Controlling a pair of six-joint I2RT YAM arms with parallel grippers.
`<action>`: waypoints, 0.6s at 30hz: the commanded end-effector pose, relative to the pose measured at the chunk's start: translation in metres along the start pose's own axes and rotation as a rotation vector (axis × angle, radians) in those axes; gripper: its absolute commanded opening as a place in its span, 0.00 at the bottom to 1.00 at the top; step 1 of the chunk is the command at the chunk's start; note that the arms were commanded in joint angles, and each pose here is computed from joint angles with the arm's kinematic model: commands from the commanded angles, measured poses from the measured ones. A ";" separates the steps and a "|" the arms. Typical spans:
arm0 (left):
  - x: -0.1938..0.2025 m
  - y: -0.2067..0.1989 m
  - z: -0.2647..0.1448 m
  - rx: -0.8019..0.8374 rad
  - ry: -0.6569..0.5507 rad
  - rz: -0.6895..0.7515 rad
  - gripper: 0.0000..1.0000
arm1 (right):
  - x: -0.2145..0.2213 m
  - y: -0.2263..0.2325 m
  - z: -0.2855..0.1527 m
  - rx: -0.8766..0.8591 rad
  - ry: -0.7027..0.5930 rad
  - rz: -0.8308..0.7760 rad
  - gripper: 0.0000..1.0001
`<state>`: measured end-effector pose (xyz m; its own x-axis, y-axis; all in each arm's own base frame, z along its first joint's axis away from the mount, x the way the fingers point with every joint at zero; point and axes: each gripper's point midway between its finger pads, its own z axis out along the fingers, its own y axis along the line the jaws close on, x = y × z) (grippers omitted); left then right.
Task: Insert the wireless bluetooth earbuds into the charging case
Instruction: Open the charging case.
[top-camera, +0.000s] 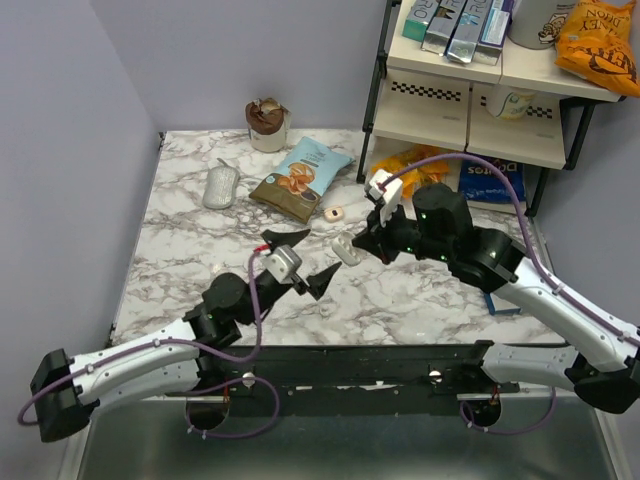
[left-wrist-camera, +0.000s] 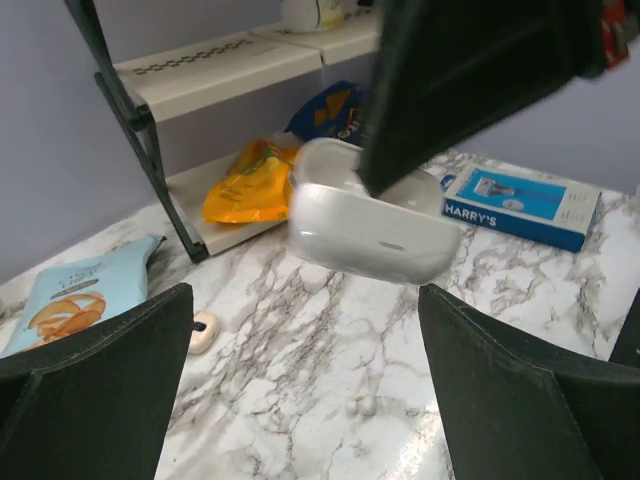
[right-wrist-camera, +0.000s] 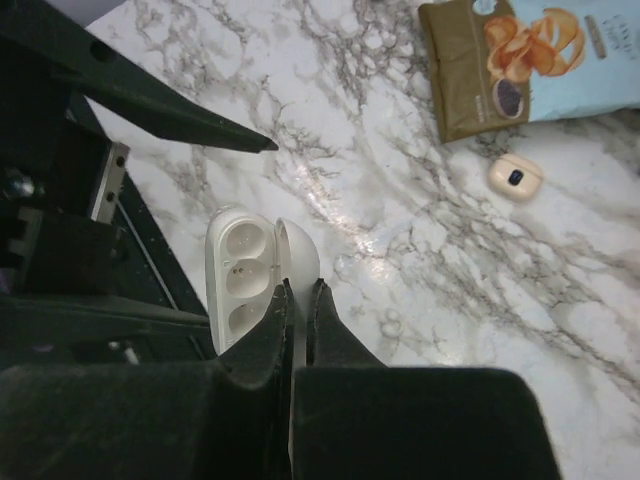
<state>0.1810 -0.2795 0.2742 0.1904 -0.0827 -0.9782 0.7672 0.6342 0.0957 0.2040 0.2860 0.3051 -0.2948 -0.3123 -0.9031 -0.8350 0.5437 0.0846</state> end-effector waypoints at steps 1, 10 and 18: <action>-0.036 -0.026 -0.019 0.328 -0.048 -0.193 0.99 | -0.006 -0.028 -0.016 0.162 -0.108 -0.174 0.01; -0.034 -0.056 -0.022 0.750 0.108 -0.367 0.85 | -0.035 0.000 -0.040 0.032 -0.222 -0.324 0.01; -0.035 -0.049 -0.003 0.739 0.121 -0.316 0.82 | -0.023 0.014 -0.031 -0.011 -0.151 -0.350 0.01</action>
<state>0.1439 -0.3047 0.2845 -0.1903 -0.0614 -0.9798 0.9817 -0.0006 -0.1906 0.1904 0.2713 0.3380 0.0567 -0.3429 -0.9376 -0.8652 0.4518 -0.2176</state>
